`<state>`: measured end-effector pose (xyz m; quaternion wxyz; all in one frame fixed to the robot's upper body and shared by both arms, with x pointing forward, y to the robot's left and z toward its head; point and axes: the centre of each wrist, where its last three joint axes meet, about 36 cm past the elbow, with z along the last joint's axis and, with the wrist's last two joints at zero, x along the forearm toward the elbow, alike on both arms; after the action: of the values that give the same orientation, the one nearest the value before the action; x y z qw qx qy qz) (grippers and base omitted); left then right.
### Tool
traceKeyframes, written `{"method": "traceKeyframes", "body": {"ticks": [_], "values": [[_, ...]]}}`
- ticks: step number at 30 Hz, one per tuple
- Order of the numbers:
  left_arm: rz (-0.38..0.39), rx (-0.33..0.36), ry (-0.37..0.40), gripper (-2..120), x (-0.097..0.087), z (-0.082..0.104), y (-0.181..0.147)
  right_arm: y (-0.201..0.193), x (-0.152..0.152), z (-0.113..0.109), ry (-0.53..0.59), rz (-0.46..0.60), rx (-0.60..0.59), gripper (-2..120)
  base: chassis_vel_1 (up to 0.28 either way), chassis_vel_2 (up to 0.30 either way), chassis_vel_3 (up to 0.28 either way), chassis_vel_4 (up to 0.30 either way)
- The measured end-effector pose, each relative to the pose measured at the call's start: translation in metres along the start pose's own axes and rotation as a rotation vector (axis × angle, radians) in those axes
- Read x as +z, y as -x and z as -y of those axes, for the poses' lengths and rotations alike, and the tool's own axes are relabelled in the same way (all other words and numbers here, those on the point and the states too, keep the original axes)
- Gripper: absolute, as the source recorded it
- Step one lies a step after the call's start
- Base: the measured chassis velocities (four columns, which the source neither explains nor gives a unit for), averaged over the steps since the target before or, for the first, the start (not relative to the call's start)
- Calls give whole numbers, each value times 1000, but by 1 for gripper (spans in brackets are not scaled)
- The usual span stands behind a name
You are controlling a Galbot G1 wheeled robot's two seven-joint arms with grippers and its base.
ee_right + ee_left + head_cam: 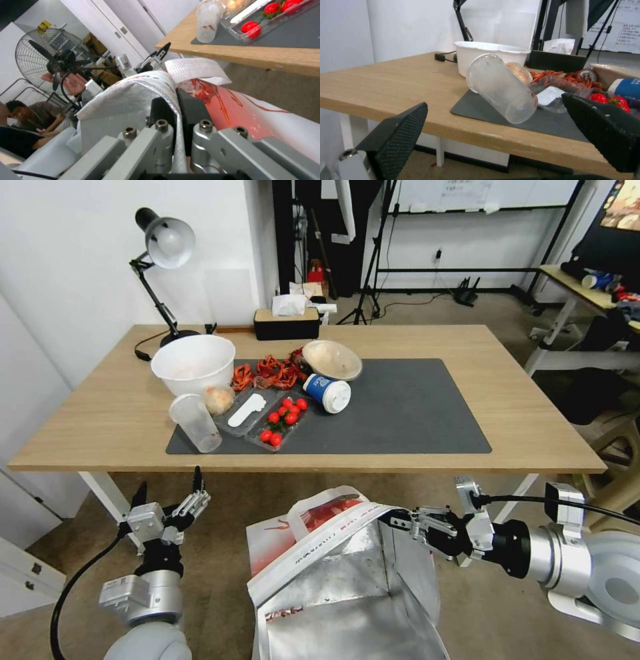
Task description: Pick up the food delivery bag from the floor and place it on the table.
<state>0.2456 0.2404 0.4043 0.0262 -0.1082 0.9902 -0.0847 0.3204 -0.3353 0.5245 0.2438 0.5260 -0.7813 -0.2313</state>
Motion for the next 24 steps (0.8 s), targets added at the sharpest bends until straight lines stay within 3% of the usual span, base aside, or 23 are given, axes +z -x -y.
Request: {"method": "traceKeyframes", "body": {"ticks": [24], "values": [[36, -23, 5, 100, -4, -5, 4, 4, -33, -11, -63, -19, -30, 0, 0, 0, 0, 0]]}}
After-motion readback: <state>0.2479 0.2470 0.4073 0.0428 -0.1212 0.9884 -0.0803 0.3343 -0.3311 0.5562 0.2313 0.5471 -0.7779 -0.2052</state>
